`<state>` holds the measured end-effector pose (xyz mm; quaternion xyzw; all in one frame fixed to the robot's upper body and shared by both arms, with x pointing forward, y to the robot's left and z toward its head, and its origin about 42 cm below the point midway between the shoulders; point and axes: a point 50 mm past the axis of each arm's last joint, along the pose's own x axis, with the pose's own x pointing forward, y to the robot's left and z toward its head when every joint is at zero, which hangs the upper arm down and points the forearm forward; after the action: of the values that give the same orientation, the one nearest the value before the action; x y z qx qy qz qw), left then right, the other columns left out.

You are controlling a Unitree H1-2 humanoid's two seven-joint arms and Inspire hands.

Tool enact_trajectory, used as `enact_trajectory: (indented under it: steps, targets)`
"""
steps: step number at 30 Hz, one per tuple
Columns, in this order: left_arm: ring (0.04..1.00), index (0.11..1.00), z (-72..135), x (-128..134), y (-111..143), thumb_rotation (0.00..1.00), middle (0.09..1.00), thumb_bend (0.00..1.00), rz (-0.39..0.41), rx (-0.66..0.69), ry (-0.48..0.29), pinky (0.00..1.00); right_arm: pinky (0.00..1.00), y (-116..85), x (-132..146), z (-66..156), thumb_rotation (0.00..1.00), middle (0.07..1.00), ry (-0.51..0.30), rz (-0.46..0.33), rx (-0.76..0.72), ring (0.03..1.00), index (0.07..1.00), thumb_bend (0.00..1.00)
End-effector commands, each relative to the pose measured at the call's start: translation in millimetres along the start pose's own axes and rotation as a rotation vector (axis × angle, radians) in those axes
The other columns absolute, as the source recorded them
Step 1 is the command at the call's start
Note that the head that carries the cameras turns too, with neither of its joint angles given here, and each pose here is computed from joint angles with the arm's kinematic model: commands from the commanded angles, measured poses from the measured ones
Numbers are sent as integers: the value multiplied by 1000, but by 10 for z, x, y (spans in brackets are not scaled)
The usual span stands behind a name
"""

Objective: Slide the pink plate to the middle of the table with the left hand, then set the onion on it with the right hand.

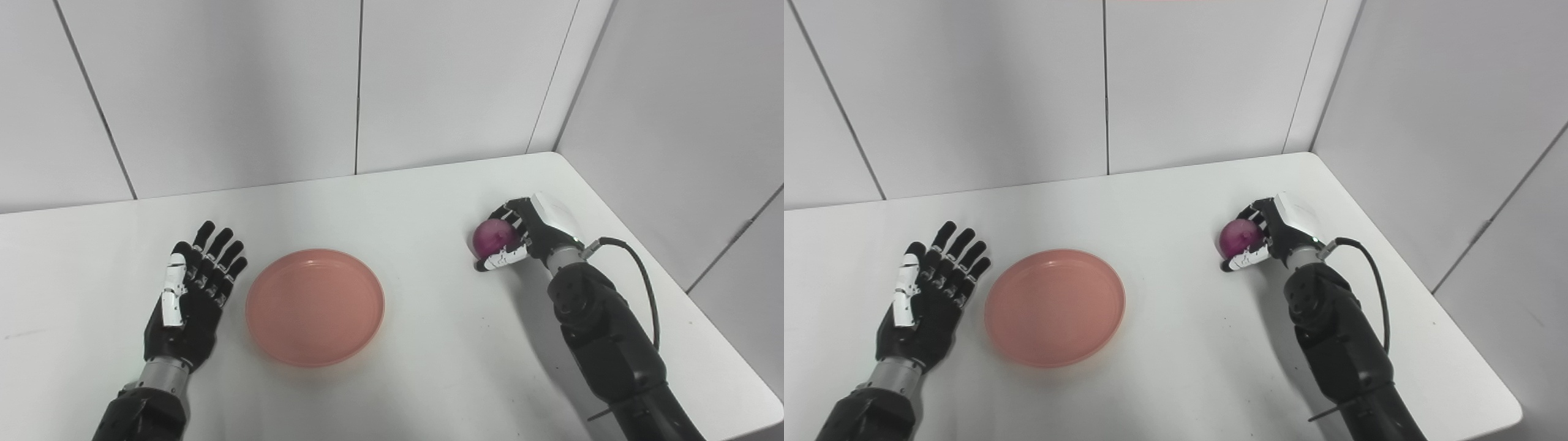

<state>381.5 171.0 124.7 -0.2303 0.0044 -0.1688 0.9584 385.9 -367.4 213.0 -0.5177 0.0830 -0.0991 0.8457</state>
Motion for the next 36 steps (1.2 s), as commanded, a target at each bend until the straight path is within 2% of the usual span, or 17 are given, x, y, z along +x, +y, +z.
enact_trajectory:
  steps: [1, 7, 11, 19, 24, 36]
  targets:
    - [943, 962, -243, -190, 144, 1000, 956, 458, 64, -29, 99, 953, 336, -148, 1, 72, 131, 491, -28, -68, -1, 416, 485, 517]
    - [940, 961, -248, -190, 124, 1000, 956, 462, 66, -22, 99, 949, 325, -201, -119, 248, 128, 500, -103, -123, 28, 420, 487, 516]
    - [938, 960, -261, -185, 106, 1000, 954, 460, 69, -16, 100, 946, 357, -249, -210, 413, 131, 517, -144, -149, 48, 443, 487, 517]
    - [933, 950, -274, -181, 10, 1000, 947, 462, 75, -29, 97, 939, 375, -308, -436, 851, 133, 526, -282, -171, 50, 457, 487, 517]
    - [935, 953, -288, -176, -34, 1000, 952, 465, 66, -23, 92, 946, 374, -291, -533, 1071, 132, 522, -343, -151, 63, 452, 488, 516]
    - [938, 946, -306, -156, -222, 1000, 952, 468, 80, -3, 95, 933, 291, 4, -626, 1557, 129, 470, -509, -80, 118, 368, 487, 516]
